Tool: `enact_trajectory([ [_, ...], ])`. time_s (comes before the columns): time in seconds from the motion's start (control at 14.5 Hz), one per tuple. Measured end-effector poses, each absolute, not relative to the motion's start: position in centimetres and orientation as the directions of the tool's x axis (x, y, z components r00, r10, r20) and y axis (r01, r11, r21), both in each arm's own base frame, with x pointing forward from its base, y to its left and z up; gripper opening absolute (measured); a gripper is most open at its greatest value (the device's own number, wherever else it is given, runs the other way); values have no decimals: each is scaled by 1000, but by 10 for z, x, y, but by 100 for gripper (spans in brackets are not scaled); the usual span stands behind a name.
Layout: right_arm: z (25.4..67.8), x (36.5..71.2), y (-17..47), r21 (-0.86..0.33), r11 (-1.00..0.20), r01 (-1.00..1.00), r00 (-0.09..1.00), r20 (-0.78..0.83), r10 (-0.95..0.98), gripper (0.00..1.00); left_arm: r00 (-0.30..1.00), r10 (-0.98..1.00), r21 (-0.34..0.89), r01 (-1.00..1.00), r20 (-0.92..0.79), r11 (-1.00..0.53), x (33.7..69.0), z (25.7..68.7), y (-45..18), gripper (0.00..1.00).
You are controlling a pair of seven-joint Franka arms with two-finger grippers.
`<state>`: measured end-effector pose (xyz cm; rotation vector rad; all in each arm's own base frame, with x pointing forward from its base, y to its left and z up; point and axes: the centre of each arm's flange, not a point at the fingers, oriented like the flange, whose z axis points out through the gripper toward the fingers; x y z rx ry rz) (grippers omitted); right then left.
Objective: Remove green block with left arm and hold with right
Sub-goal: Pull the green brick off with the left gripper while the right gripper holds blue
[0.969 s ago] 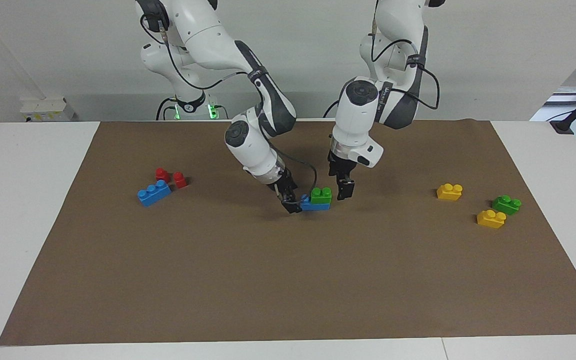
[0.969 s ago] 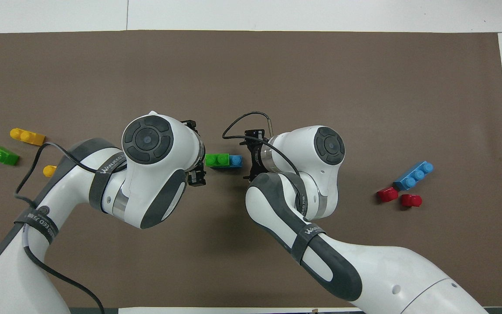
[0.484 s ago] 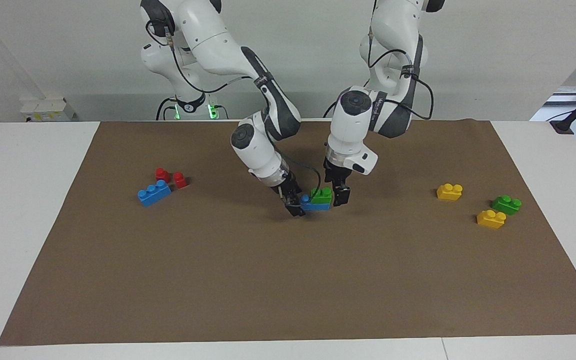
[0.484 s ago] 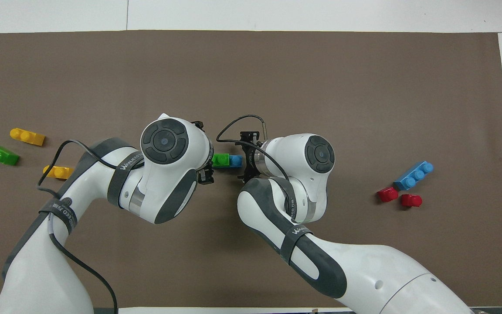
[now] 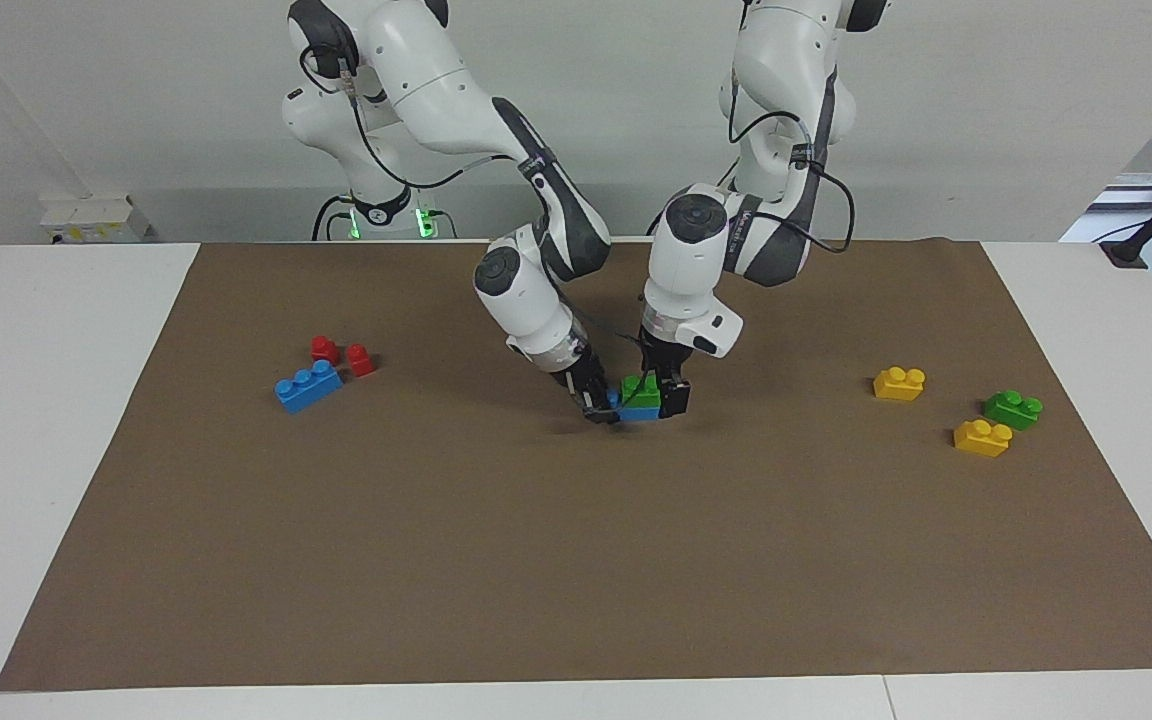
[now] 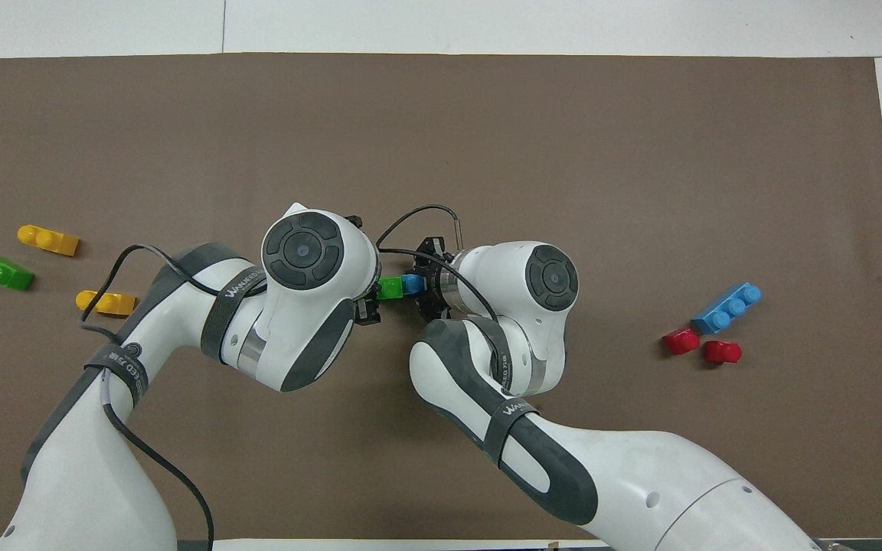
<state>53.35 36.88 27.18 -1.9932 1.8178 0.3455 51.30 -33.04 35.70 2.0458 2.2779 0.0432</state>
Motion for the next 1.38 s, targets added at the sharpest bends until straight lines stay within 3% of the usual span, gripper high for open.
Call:
enact_trajectory([
  [0.42, 272, 534, 369, -138, -58, -989, 115, -452, -885, 35, -99, 994, 75, 992, -36, 101, 512, 356, -333, 100],
  [0.83, 272, 540, 361, -142, -34, -989, 95, -450, -888, 35, -45, 999, 86, 995, -15, 46, 500, 354, -348, 34],
  [1.38, 273, 542, 362, -150, -30, -988, 96, -451, -888, 35, -21, 1000, 100, 995, -15, 23, 501, 369, -345, 34],
])
